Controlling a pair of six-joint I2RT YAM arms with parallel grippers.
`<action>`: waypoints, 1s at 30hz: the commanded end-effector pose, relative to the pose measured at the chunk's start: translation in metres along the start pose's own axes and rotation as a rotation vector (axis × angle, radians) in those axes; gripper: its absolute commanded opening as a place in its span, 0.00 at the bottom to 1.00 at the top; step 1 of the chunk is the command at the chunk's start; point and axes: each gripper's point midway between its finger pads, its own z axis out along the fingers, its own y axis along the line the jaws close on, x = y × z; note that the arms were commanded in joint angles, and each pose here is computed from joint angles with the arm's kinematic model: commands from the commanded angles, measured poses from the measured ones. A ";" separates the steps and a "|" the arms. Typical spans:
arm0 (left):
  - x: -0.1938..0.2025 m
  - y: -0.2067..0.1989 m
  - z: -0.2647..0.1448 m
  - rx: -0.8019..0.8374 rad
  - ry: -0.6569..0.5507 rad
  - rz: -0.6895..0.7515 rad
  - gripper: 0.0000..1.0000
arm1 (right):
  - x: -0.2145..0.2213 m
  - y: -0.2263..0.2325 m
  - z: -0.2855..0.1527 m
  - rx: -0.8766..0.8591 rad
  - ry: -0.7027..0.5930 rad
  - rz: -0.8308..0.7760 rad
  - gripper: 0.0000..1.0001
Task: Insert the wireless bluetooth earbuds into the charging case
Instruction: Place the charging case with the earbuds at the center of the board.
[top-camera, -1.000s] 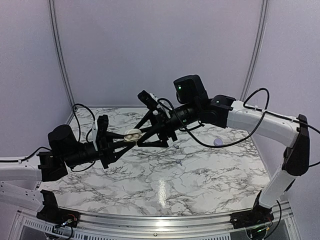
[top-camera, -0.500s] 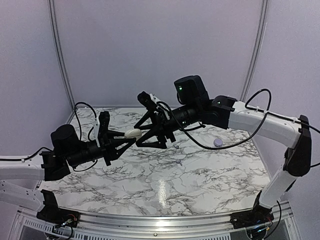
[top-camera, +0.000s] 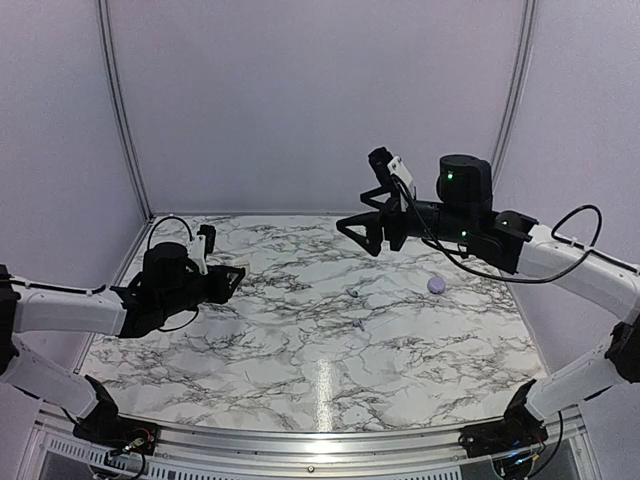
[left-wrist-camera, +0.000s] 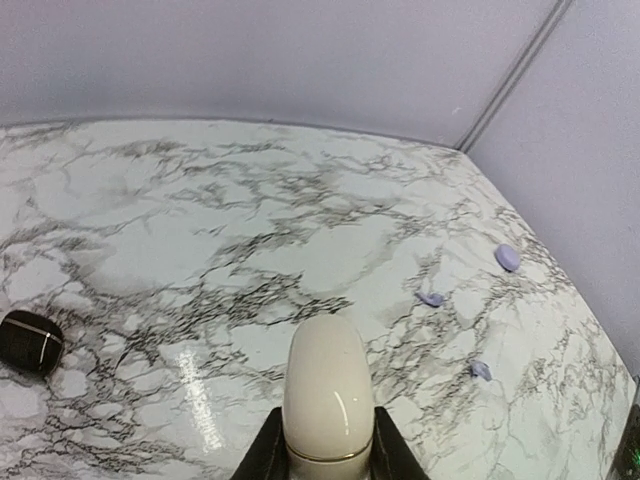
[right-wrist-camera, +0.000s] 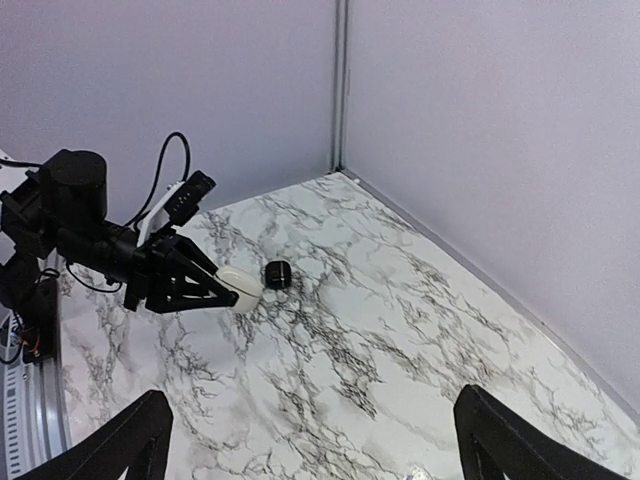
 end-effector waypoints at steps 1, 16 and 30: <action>-0.001 0.027 0.020 -0.039 0.051 -0.133 0.00 | 0.011 -0.038 -0.013 0.106 -0.039 0.107 0.99; 0.054 0.082 0.075 -0.132 0.269 -0.311 0.01 | 0.053 -0.077 -0.020 0.006 -0.025 0.425 0.98; 0.077 0.113 0.092 -0.198 0.355 -0.435 0.09 | 0.065 -0.081 -0.019 -0.079 -0.008 0.538 0.99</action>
